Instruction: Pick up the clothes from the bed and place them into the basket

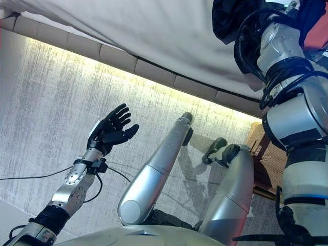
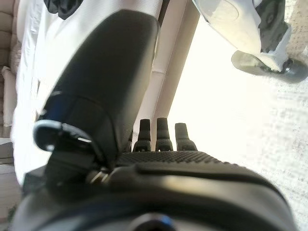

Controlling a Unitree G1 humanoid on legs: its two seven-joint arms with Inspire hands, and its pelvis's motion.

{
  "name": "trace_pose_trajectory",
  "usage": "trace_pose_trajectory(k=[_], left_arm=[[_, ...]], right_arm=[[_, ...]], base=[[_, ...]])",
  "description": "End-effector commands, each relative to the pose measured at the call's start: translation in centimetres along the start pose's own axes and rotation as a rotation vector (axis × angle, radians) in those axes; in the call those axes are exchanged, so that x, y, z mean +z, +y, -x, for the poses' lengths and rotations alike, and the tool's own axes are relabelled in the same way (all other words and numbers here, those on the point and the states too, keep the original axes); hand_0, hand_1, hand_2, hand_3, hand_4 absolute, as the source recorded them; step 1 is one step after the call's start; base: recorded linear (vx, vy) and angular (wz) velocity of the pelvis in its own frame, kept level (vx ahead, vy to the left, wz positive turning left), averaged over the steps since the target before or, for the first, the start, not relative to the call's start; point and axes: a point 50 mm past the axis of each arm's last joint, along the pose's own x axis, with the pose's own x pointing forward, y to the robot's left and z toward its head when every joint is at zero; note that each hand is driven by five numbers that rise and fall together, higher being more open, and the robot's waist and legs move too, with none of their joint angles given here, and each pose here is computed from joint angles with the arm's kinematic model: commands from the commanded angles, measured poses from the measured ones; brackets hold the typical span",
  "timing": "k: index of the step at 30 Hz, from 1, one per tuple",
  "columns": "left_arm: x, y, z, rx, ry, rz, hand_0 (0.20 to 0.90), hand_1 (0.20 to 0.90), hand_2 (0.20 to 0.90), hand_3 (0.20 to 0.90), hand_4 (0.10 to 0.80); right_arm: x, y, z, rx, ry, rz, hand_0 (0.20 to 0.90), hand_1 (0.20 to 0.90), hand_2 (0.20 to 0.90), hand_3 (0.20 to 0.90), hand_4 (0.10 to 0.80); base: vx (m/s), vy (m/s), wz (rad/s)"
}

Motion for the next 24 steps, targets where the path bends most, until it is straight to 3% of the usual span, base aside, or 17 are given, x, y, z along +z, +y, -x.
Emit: trace_pose_trajectory(k=[1, 15, 24], left_arm=[[3.0, 1.3, 1.3, 0.036, -0.174, 0.007, 0.900, 0.900, 0.900, 0.900, 0.800], [1.9, 2.0, 2.7, 0.084, -0.129, -0.019, 0.900, 0.900, 0.900, 0.900, 0.800], [-0.4, 1.9, 3.3, 0.127, 0.004, -0.053, 0.900, 0.900, 0.900, 0.900, 0.800]], right_arm=[[-1.6, -0.8, -0.1, -0.021, 0.036, 0.022, 0.300, 0.300, 0.300, 0.200, 0.100], [-1.8, -2.6, 0.1, -0.148, -0.067, -0.072, 0.300, 0.300, 0.300, 0.200, 0.100], [-3.0, -1.9, 0.6, -0.168, -0.131, -0.207, 0.300, 0.300, 0.300, 0.200, 0.100]], base=[[0.055, -0.062, -0.22], [0.048, -0.022, -0.10], [0.137, -0.026, -0.09]])
